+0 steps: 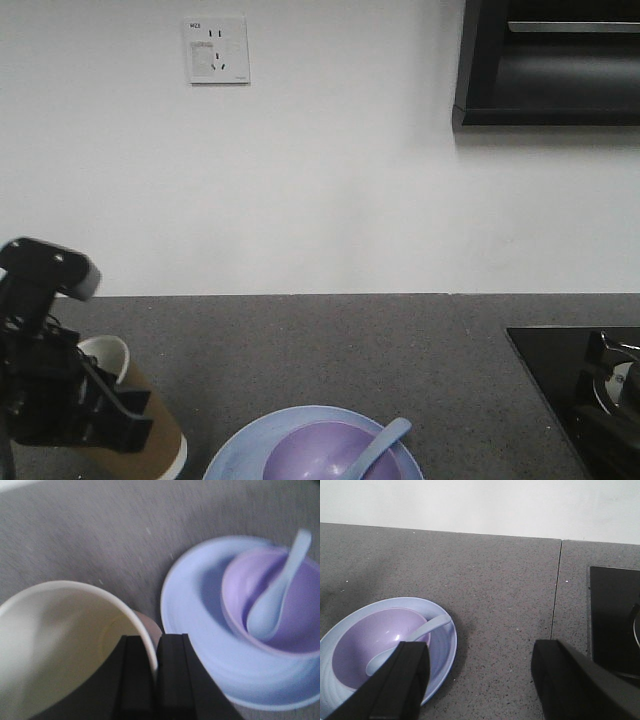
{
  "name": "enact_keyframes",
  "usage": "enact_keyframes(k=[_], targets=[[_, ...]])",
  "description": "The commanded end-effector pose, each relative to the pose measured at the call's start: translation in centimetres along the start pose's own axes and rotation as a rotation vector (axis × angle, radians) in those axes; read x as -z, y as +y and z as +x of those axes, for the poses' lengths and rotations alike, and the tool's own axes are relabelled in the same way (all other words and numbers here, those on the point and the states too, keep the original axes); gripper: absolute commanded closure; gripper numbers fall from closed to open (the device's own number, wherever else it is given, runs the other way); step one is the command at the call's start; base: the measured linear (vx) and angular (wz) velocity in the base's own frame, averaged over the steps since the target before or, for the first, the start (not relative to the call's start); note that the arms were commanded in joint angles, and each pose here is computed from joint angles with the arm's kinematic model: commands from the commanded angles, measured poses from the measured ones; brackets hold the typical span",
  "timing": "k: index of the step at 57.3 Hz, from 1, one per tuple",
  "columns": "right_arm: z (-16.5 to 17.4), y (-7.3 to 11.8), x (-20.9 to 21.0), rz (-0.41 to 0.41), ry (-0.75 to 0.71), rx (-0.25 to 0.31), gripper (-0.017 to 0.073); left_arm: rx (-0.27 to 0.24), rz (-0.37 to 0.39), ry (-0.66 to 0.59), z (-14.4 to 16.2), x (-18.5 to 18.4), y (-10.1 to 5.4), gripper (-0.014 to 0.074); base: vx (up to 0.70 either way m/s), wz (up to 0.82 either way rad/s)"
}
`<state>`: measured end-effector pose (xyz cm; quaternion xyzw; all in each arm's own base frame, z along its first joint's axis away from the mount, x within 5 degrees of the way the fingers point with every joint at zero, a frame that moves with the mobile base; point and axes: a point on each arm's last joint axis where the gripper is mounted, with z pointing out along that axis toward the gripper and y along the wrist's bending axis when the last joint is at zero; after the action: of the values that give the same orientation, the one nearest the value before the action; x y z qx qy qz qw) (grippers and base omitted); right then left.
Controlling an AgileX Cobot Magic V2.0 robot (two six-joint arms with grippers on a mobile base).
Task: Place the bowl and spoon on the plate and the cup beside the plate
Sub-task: 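Carry the cup with the left gripper beside the plate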
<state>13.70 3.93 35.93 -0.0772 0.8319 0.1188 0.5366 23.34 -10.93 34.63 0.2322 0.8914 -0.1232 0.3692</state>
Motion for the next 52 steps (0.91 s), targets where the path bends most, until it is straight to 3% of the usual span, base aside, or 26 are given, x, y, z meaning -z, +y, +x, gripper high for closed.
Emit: enact_keyframes(k=[1, 10, 36, 44, 52], targets=[[-1.6, 0.0, 0.6, 0.005, -0.119, 0.007, 0.0051, -0.034, -0.010, -0.045, -1.1, 0.3, -0.4, 0.0594, 0.00, 0.00], [-1.6, 0.0, 0.6, 0.006, -0.120, 0.007, 0.0051, -0.014, 0.009, -0.009, -1.0, -0.9, -0.5, 0.0594, 0.00, 0.00], [-1.7, 0.0, 0.6, 0.006, -0.125, 0.008, 0.0051, -0.047, 0.005, 0.057, -0.4, -1.2, -0.4, 0.0578, 0.00, 0.00], [-1.7, 0.0, 0.6, 0.006, -0.125, 0.008, 0.0051, -0.043, 0.009, 0.056, -0.4, -1.2, -0.4, 0.0515, 0.00, 0.00], [-1.7, 0.0, 0.6, 0.006, -0.124, 0.008, 0.0051, -0.043, 0.009, 0.056, -0.4, -1.2, -0.4, 0.0380, 0.00, 0.00]])
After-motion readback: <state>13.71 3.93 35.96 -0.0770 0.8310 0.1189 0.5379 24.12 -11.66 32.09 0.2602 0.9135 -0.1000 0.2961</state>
